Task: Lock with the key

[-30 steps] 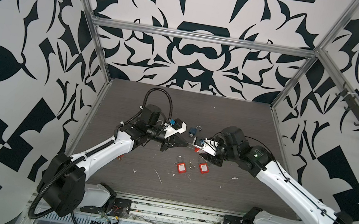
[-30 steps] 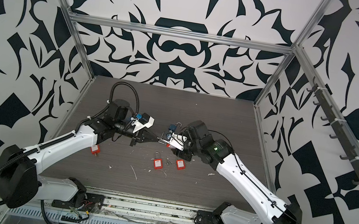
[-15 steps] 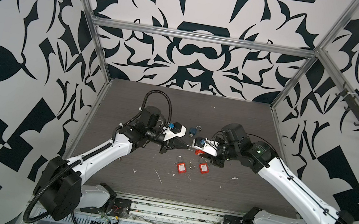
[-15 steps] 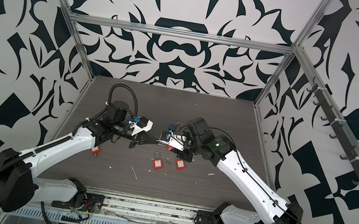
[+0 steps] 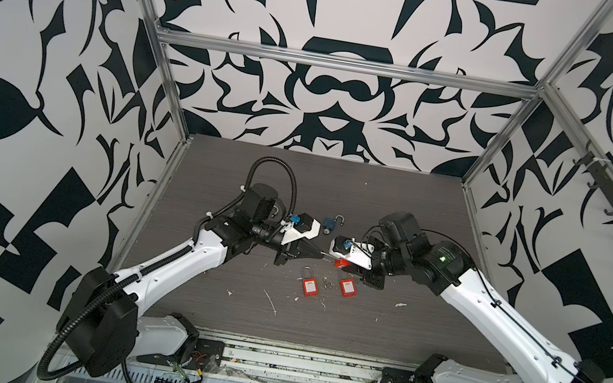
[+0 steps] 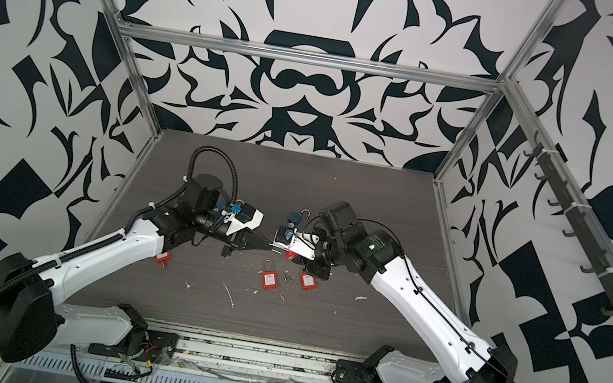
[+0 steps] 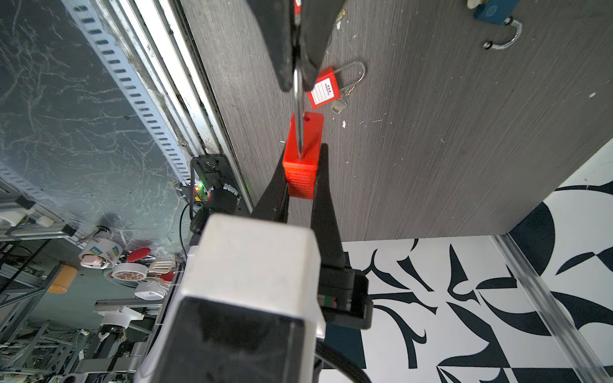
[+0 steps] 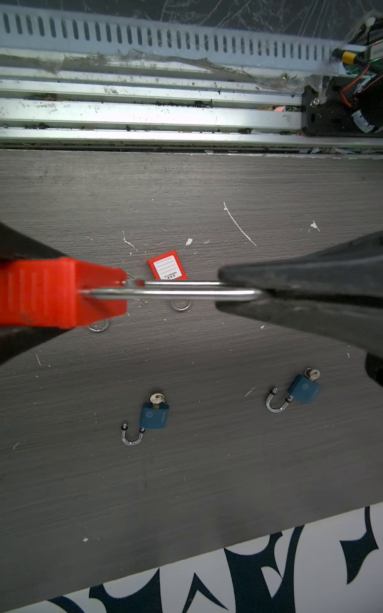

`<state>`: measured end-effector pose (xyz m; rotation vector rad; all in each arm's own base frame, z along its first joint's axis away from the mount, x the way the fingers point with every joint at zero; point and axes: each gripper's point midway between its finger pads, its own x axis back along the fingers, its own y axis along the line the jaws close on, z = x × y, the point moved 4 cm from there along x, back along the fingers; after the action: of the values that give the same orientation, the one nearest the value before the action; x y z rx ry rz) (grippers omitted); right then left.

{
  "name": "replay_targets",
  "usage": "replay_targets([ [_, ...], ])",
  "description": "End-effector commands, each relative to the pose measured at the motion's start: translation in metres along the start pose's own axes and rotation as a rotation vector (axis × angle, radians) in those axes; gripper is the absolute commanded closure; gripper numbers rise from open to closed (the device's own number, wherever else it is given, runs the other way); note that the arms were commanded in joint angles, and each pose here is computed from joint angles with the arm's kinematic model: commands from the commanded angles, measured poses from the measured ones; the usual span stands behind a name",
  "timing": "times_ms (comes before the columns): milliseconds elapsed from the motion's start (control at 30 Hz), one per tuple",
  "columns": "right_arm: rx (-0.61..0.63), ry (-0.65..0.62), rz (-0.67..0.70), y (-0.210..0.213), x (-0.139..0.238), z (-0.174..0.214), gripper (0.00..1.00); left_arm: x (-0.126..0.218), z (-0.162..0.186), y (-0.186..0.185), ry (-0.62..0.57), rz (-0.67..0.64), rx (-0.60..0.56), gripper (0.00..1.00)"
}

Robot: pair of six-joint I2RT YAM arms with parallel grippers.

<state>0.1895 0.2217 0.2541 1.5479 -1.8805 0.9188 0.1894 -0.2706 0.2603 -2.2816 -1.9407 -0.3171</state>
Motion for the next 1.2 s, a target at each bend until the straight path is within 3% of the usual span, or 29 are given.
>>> replay_targets([
  [0,0.046,-0.133,0.000,-0.001,0.010,-0.025,0.86,-0.011,0.000,-0.012,-0.006,0.046,-0.052,1.00],
  [433,0.039,-0.171,0.001,-0.002,0.014,-0.024,0.88,-0.031,0.007,-0.018,0.026,-0.051,-0.210,1.00],
  [700,0.053,-0.200,0.040,-0.014,0.008,-0.031,0.89,-0.042,0.015,-0.016,-0.001,0.022,-0.089,1.00],
  [967,0.055,-0.177,0.072,-0.020,0.007,-0.028,0.81,-0.033,0.017,0.000,-0.075,0.017,-0.003,1.00],
  [1167,0.041,-0.128,0.101,-0.017,0.016,-0.019,0.62,-0.023,0.015,0.009,-0.093,0.013,0.018,1.00],
])
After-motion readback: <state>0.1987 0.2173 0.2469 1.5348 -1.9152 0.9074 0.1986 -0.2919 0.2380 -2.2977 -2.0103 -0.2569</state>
